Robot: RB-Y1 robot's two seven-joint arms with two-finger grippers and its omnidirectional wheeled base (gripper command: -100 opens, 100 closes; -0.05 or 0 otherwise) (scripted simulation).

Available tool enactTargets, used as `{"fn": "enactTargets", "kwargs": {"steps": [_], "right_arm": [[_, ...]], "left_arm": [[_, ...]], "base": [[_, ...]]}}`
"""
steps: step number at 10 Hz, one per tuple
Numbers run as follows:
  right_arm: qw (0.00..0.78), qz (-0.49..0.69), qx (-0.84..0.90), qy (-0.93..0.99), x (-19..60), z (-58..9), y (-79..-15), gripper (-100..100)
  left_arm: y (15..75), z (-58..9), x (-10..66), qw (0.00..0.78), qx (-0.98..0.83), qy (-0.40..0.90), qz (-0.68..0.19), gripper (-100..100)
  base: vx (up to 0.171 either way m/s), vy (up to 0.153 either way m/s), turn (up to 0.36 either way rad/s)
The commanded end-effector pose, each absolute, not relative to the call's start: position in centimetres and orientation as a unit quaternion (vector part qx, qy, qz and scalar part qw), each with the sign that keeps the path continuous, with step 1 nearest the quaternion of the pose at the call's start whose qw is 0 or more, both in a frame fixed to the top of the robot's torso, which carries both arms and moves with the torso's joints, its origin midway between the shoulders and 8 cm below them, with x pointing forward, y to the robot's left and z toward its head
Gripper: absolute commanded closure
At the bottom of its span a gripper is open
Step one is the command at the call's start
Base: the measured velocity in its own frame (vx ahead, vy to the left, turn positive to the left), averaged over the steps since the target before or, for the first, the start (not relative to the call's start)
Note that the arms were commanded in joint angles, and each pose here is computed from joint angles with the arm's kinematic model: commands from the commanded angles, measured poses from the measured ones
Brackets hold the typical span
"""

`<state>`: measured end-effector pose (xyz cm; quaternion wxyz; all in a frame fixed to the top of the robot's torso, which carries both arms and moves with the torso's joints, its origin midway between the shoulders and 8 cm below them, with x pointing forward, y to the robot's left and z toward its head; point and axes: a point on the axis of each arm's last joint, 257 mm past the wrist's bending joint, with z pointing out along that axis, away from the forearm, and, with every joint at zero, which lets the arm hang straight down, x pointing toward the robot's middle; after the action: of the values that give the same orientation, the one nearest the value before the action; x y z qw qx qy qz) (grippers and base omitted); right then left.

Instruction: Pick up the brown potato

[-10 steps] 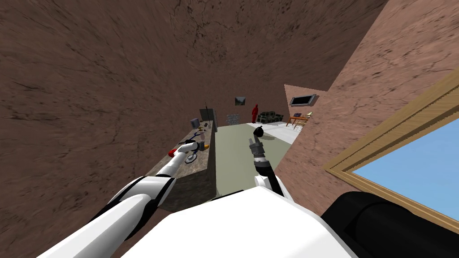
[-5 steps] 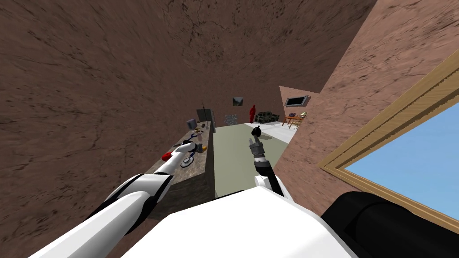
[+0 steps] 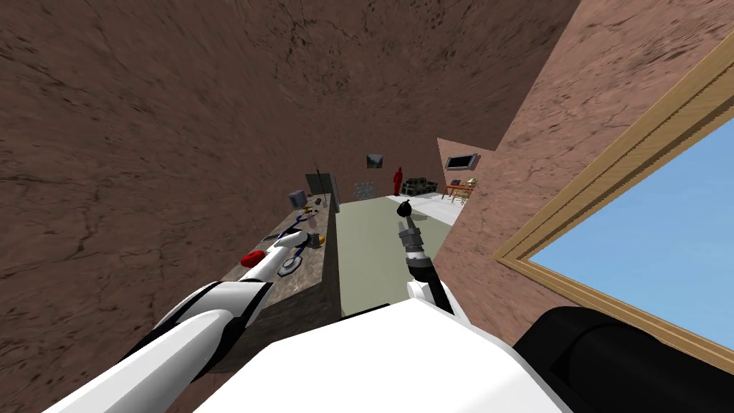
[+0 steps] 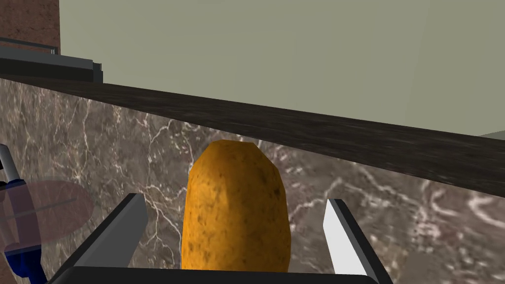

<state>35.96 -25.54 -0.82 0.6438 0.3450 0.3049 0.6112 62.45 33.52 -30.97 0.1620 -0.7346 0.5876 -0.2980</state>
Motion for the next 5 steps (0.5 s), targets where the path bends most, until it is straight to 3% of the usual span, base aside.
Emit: {"fn": "enactTargets", "kwargs": {"steps": [1, 3, 5], "right_arm": [[0.644, 0.611, 0.345, 0.305, 36.0, -0.8, -25.5, 0], [0.644, 0.611, 0.345, 0.305, 36.0, -0.8, -25.5, 0], [0.644, 0.611, 0.345, 0.305, 36.0, -0.8, -25.5, 0]], "left_arm": [[37.7, -31.4, 61.5, 0.168, -0.751, 0.567, -0.293, -100], [42.4, -31.9, 59.9, 0.176, -0.771, 0.54, -0.288, -100], [43.0, -32.3, 59.6, 0.175, -0.775, 0.537, -0.282, -100]], "base": [[-0.059, -0.026, -0.366], [-0.041, -0.047, -0.374], [-0.018, -0.014, -0.052]]}}
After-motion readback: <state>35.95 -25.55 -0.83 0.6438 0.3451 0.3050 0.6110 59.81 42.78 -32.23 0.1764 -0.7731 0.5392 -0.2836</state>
